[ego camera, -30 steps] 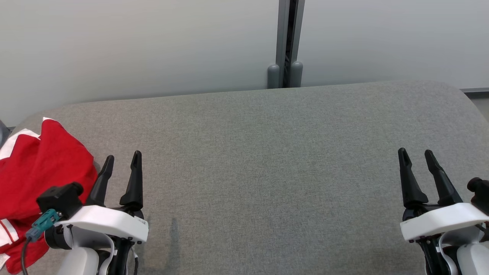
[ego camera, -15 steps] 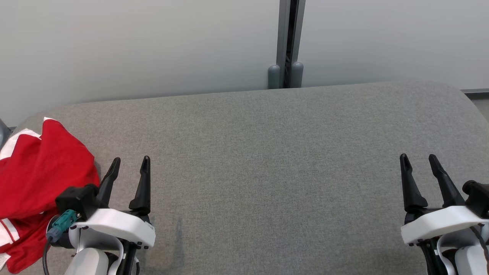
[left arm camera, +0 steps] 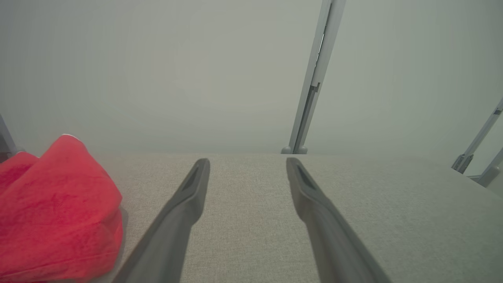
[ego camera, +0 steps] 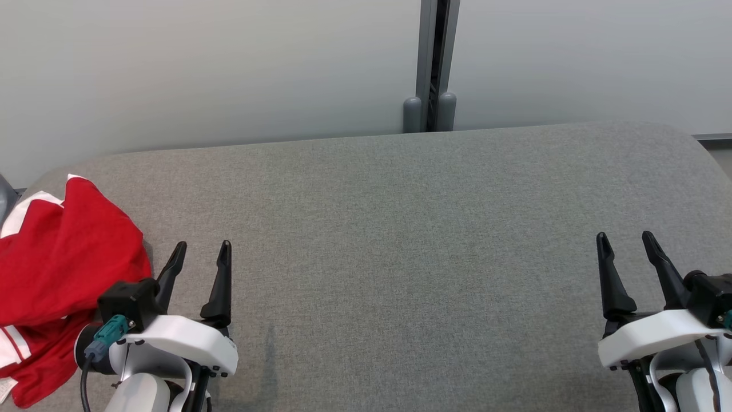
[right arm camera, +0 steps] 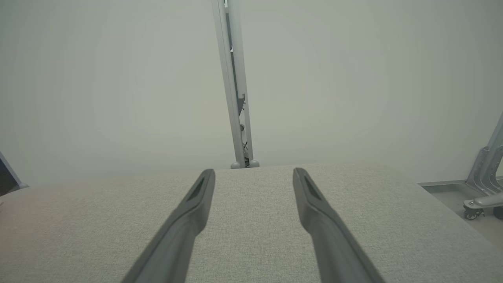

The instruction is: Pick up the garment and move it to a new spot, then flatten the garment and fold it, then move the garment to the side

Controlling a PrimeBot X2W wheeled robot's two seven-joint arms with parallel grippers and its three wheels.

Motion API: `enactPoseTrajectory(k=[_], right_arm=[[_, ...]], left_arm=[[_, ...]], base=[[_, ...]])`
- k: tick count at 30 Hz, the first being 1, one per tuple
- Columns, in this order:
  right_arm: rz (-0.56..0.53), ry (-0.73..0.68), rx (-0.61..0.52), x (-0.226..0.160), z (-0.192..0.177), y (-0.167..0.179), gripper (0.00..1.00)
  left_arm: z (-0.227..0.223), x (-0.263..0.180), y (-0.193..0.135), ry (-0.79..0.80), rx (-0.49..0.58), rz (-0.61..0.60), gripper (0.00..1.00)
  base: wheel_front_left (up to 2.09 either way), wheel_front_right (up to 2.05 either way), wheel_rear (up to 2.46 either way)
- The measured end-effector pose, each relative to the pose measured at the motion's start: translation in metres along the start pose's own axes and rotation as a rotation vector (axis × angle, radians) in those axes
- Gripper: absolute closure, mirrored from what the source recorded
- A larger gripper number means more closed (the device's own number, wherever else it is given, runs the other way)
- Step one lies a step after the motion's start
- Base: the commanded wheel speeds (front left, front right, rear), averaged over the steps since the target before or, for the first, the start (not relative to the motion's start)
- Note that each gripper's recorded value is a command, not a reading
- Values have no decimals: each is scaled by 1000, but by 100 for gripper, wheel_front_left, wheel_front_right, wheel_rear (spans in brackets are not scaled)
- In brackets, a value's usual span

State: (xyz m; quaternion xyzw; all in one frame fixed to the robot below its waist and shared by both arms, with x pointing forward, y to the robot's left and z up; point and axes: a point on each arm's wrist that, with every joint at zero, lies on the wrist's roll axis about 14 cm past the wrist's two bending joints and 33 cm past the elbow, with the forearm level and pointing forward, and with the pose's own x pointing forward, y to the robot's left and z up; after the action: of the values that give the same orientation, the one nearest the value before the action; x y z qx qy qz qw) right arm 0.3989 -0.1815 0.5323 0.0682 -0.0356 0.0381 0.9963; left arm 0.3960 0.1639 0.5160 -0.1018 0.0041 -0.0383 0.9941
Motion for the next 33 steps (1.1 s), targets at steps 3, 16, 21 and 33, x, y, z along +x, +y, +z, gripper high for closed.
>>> enactPoseTrajectory(k=[3, 16, 21, 33], right_arm=[[-8, 0, -7, 0, 0, -2, 0], [-5, 10, -51, 1, -3, 0, 0], [-3, 12, -75, 2, -3, 0, 0], [1, 6, -88, 4, -3, 2, 0]], left_arm=[[-1, 0, 1, 7, 15, 1, 0], [-4, 1, 2, 16, 54, 12, 0], [-4, 1, 2, 15, 80, 13, 0], [-1, 1, 3, 5, 107, 21, 0]], base=[[0, 0, 0], [0, 0, 0], [0, 0, 0], [0, 0, 0]])
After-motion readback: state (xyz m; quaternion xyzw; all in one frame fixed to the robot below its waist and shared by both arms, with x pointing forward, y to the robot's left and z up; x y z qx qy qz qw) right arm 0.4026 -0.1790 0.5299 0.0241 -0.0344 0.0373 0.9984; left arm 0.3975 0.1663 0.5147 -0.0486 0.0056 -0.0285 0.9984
